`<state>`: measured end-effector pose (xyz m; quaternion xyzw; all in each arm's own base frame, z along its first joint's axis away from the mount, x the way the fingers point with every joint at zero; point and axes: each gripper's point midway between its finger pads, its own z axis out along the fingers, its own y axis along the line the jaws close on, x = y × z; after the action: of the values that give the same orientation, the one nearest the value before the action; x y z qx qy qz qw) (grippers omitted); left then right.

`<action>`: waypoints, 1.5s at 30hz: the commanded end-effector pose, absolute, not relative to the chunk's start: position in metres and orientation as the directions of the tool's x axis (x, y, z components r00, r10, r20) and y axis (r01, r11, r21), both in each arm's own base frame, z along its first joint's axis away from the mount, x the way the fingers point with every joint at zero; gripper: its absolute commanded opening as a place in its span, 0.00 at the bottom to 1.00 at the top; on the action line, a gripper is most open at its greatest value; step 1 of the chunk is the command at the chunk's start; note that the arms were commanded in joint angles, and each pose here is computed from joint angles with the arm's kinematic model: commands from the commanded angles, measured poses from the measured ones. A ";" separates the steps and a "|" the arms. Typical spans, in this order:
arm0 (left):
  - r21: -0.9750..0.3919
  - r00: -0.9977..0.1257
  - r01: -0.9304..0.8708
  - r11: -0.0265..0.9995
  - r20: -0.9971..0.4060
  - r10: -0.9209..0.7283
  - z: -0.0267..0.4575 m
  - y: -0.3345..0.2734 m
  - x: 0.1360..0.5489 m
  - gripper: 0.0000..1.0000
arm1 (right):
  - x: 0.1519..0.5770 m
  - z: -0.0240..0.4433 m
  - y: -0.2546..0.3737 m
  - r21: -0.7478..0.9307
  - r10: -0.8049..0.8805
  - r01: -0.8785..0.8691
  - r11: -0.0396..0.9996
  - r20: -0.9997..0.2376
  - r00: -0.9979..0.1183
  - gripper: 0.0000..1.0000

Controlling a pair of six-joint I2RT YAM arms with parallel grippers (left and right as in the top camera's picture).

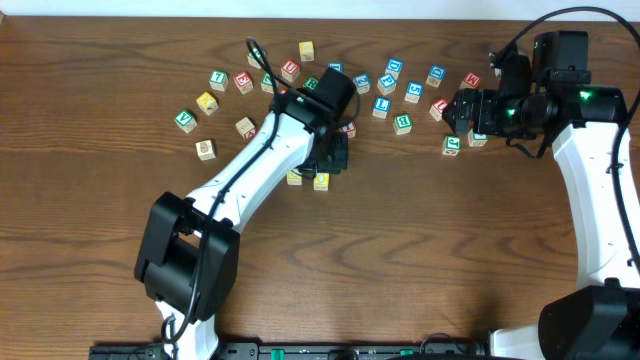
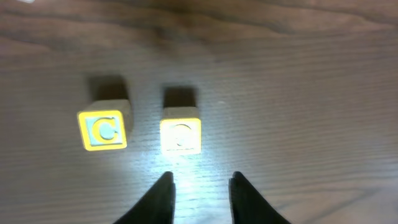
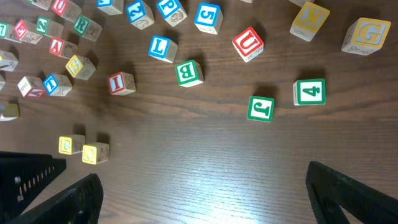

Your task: Spell out CORL

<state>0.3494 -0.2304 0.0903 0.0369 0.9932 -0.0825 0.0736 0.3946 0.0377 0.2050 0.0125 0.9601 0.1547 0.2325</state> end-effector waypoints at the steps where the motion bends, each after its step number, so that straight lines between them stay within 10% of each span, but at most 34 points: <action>1: -0.150 -0.983 0.141 0.979 -0.142 0.120 0.083 -0.238 0.337 0.22 | 0.398 0.212 0.037 0.297 0.103 -0.044 0.954 -0.460 -0.882 0.99; 7: -0.150 -0.979 0.154 0.977 -0.157 0.131 0.074 -0.242 0.338 0.08 | 0.398 0.212 0.037 0.297 0.103 -0.044 0.954 -0.459 -0.882 0.99; 45: -0.070 -0.890 0.455 0.888 -0.076 0.450 0.016 -0.248 0.328 0.08 | 0.396 0.211 0.037 0.299 0.103 -0.041 0.953 -0.452 -0.886 0.99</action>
<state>0.3226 -0.2601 0.0194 0.2190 0.9736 -0.0567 0.0298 0.3937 0.0377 0.2045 0.0129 0.9607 0.1548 0.2303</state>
